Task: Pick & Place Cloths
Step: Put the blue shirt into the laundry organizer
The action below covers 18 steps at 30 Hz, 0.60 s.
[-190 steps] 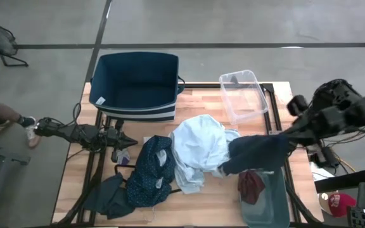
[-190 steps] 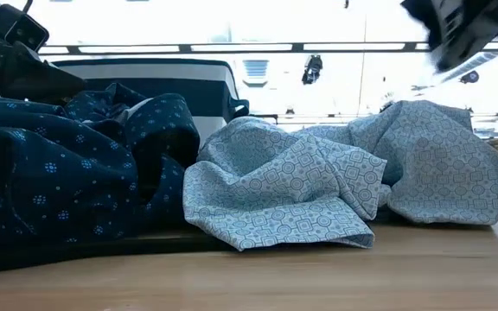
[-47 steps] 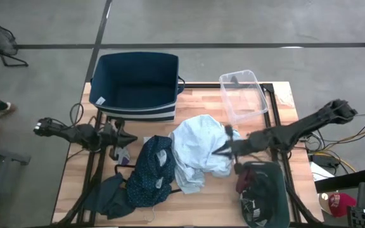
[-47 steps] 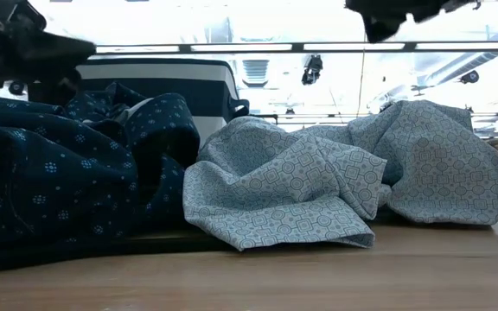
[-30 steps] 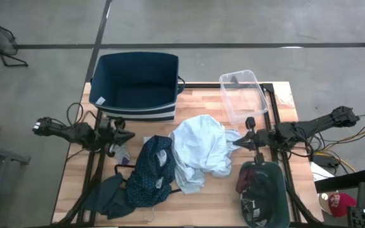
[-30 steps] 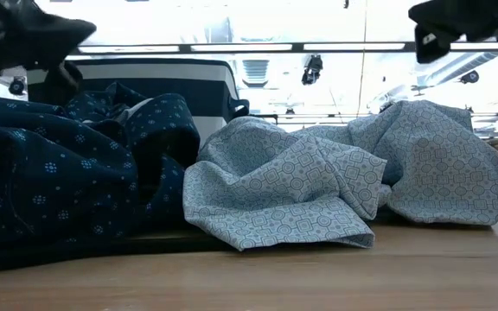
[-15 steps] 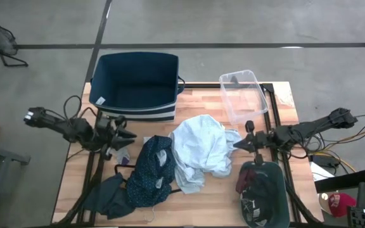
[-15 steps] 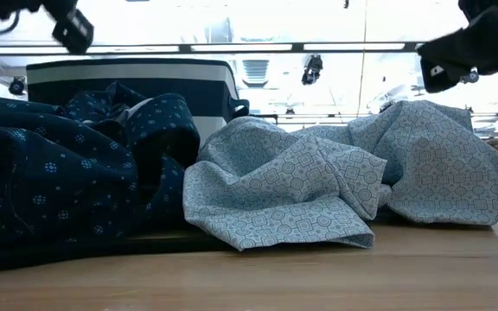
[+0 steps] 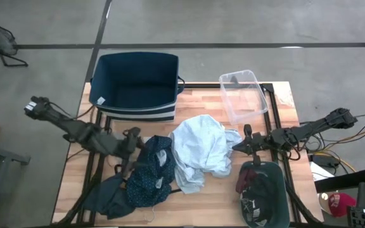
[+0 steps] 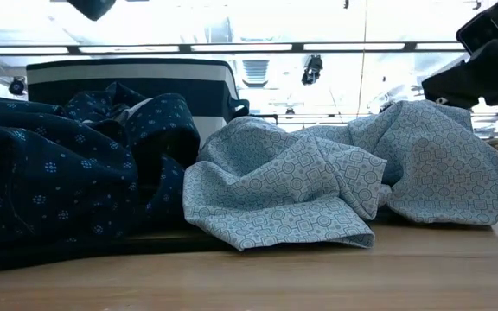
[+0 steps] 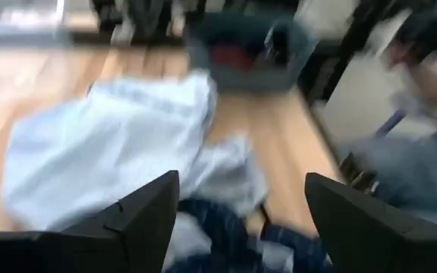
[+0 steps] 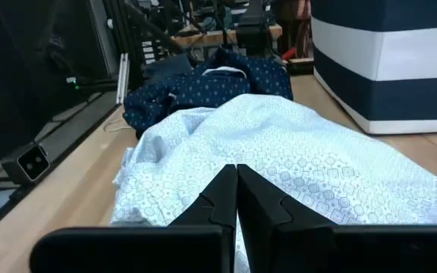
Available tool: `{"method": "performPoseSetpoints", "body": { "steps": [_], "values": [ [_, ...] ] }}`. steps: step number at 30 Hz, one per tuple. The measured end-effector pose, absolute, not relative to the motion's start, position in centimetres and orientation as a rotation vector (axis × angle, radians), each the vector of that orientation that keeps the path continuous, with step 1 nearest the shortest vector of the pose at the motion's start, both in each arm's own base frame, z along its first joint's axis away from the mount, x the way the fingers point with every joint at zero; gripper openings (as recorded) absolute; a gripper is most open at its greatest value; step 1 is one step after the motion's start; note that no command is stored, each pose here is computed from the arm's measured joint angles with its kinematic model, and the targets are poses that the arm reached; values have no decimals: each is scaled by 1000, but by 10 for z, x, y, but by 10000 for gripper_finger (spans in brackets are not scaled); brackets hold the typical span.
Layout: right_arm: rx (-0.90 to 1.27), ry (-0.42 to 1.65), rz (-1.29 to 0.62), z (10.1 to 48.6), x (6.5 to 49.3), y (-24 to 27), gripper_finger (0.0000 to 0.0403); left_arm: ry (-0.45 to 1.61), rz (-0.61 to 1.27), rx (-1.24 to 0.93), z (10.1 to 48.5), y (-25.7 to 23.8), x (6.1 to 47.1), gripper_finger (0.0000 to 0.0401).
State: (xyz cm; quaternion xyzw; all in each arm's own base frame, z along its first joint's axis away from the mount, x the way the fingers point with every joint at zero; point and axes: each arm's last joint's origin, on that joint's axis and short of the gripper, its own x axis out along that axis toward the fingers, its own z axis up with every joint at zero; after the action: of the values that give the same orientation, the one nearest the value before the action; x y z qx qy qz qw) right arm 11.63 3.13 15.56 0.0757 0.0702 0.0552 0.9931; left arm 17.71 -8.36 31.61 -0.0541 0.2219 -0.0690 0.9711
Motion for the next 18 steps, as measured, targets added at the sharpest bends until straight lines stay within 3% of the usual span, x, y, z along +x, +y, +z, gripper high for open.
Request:
{"method": "performPoseSetpoints", "body": {
  "steps": [5, 18],
  "values": [
    [155, 130, 112, 157, 116, 31, 9, 687, 30, -44, 302, -103, 188, 282],
    [154, 129, 112, 157, 116, 31, 9, 963, 64, 80, 224, -163, 217, 277]
  ]
}}
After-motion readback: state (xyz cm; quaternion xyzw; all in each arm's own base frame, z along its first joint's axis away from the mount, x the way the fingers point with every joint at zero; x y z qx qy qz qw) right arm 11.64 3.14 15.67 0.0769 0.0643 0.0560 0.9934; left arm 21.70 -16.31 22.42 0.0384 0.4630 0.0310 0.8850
